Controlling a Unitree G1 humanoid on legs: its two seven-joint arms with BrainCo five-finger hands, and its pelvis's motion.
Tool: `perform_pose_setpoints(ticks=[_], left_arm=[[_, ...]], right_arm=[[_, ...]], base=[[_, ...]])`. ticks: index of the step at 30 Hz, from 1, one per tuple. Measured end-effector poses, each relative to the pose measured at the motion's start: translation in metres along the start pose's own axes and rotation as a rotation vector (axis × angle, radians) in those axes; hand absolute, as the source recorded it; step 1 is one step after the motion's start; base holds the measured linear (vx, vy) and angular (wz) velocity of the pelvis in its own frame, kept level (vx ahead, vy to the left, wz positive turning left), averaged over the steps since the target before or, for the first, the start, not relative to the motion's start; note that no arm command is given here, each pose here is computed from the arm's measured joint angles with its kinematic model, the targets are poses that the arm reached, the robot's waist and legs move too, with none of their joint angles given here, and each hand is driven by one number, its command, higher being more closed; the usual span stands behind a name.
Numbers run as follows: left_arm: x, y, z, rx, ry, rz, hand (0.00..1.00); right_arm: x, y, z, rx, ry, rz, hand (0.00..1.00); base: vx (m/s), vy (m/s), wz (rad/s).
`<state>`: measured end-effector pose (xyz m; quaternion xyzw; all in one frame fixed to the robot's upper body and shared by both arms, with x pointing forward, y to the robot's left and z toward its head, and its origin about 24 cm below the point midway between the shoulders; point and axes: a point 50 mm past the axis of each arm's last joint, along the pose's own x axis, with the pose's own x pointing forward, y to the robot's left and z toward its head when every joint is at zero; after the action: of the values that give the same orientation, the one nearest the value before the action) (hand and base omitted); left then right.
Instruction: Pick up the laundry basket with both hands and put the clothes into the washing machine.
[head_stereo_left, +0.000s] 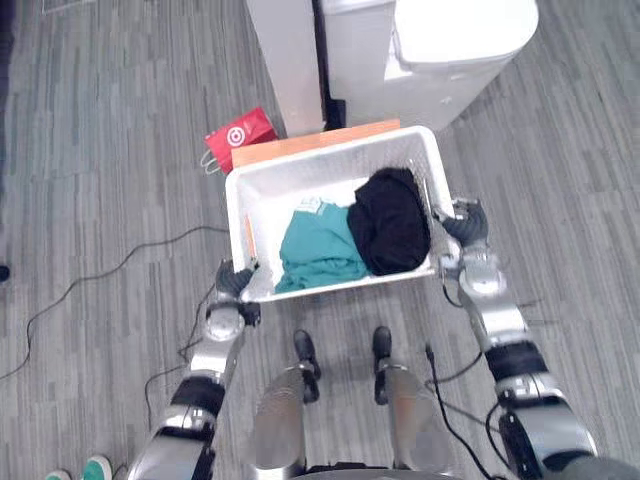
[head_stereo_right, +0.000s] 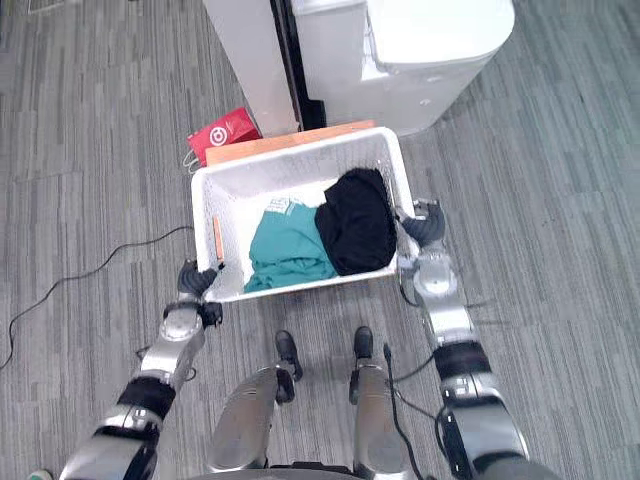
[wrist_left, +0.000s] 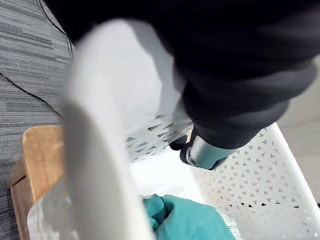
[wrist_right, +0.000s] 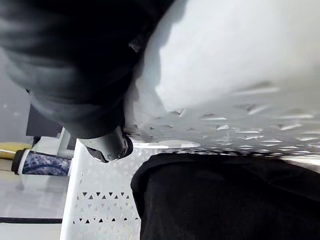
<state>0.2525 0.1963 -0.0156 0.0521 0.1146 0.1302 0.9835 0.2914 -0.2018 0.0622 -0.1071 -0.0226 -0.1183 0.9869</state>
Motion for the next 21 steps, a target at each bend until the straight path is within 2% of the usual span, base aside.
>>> perform_pose_setpoints(ticks=[3, 6, 15, 21], left_arm=[[-0.03, 0.003, -0.021, -0.014, 0.052, -0.003, 1.0], [-0.048, 0.004, -0.017, -0.006, 0.024, -0.041, 1.0], [-0.068, 0.005, -0.008, -0.012, -0.022, -0.053, 1.0], [-0.068, 0.006, 0.004, -0.004, -0.074, -0.055, 1.0]], right_arm=[[-0.038, -0.008, -0.024, 0.021, 0.07, -0.015, 1.0], [-0.063, -0.016, -0.028, 0.051, 0.075, -0.03, 1.0], [-0.091, -0.028, -0.023, 0.084, 0.051, -0.061, 1.0], [-0.101, -0.03, -0.016, 0.121, 0.031, -0.097, 1.0]], base=[[0.12, 0.007, -0.05], [0.12, -0.006, -0.04], [-0.01, 0.013, -0.49], [-0.05, 0.072, -1.32]])
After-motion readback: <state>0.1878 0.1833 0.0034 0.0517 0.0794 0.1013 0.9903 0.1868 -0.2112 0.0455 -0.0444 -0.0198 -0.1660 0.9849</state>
